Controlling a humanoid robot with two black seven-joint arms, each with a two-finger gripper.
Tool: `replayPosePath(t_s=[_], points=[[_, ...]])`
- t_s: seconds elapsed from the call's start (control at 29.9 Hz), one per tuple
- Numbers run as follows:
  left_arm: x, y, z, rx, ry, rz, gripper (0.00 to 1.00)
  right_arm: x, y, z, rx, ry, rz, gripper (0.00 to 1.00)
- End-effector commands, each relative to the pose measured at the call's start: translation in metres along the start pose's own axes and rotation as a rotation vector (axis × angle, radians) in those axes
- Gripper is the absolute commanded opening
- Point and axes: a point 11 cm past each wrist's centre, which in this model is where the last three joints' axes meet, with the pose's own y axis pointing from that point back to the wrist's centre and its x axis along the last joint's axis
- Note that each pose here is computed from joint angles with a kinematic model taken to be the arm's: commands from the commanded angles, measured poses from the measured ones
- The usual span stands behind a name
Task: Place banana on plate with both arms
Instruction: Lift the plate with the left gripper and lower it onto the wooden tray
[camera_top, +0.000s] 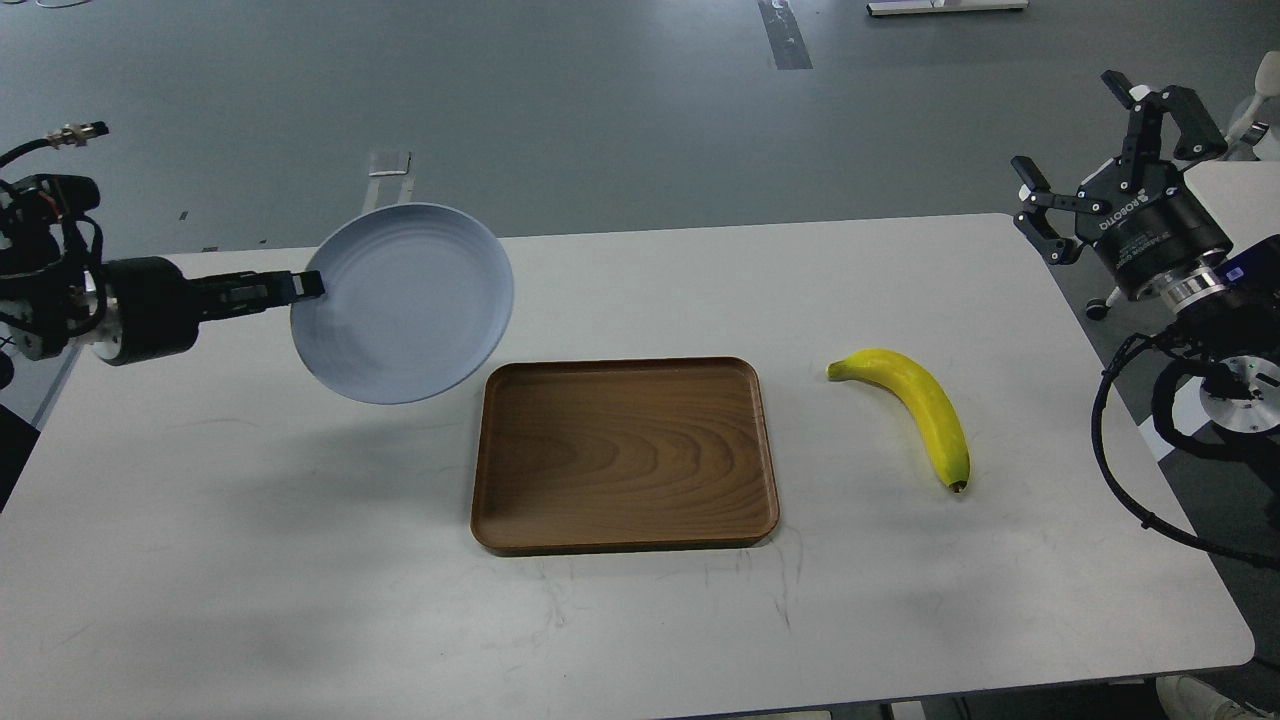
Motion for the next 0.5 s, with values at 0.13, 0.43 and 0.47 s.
replayPosePath(t_s=[0.13, 0.43, 0.47], points=[[-0.017, -0.077, 0.066, -0.092, -0.228, -0.157, 0.00, 0.024, 0.011, -0.005, -0.004, 0.036, 0.067, 1.00], [-0.059, -0.127, 0.071, -0.060, -0.282, -0.284, 0.00, 0.034, 0.021, -0.002, -0.019, 0.045, 0.094, 1.00], [-0.062, -0.131, 0.070, -0.051, -0.286, -0.296, 0.00, 0.034, 0.022, -0.002, -0.020, 0.044, 0.095, 1.00]])
